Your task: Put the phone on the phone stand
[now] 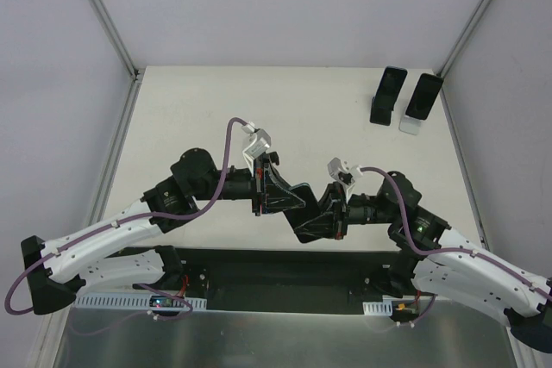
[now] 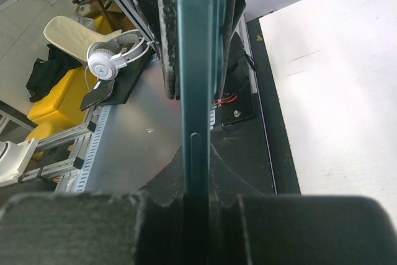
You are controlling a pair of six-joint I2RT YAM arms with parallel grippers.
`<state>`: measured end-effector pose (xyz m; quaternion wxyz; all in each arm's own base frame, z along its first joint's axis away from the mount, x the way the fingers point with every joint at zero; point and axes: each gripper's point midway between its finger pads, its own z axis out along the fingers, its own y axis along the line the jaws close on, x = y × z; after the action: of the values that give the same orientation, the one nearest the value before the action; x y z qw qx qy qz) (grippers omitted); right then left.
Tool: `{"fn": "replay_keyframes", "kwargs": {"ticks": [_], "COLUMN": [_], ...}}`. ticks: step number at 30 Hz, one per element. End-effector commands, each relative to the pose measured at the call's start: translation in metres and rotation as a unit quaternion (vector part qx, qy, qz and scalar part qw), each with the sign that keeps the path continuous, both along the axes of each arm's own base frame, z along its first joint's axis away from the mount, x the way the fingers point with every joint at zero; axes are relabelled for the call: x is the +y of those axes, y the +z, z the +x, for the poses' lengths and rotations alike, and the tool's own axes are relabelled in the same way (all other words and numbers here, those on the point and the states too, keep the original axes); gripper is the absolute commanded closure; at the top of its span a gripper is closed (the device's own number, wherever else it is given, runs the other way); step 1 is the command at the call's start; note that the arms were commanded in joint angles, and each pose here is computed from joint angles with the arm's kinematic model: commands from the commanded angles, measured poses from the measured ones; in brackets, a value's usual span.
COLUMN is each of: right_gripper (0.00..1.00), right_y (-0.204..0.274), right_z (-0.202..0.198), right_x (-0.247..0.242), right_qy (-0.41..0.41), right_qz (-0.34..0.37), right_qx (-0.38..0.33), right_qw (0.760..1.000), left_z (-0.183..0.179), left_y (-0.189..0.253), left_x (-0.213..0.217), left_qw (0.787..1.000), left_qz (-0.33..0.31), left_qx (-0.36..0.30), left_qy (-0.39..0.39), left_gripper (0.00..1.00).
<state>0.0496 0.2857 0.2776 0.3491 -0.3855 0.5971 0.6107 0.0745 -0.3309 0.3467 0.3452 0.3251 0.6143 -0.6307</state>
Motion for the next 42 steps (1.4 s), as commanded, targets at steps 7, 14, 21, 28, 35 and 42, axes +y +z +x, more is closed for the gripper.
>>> {"fn": "replay_keyframes", "kwargs": {"ticks": [7, 14, 21, 28, 35, 42], "right_gripper": [0.90, 0.04, 0.04, 0.08, 0.37, 0.53], "right_y": [0.020, -0.029, -0.054, -0.048, -0.053, -0.059], "right_z": [0.012, 0.080, 0.133, 0.175, 0.211, 0.229], "right_x": [0.010, -0.026, -0.056, -0.012, 0.047, 0.060], "right_qy": [-0.013, -0.247, -0.380, -0.375, -0.387, -0.448], "right_qz": [0.028, -0.082, -0.191, -0.228, -0.204, -0.207], "right_qx": [-0.026, -0.012, 0.008, -0.019, -0.043, -0.091], "right_qw": [0.999, 0.966, 0.905, 0.898, 0.898, 0.865], "left_z": [0.002, 0.054, 0.050, 0.035, 0.041, 0.054], "left_y": [0.036, 0.005, -0.011, -0.023, -0.054, -0.063], "left_x": [0.002, 0.055, 0.136, 0.173, 0.158, 0.152], "left_qw": [0.999, 0.971, 0.937, 0.929, 0.923, 0.912], "left_qz": [-0.031, 0.087, 0.120, 0.128, 0.193, 0.231], "left_qx": [-0.017, -0.003, -0.002, 0.006, 0.014, -0.015], "left_qy": [0.010, 0.224, 0.329, 0.346, 0.333, 0.339], "left_gripper": [1.00, 1.00, 1.00, 1.00, 1.00, 1.00]}}
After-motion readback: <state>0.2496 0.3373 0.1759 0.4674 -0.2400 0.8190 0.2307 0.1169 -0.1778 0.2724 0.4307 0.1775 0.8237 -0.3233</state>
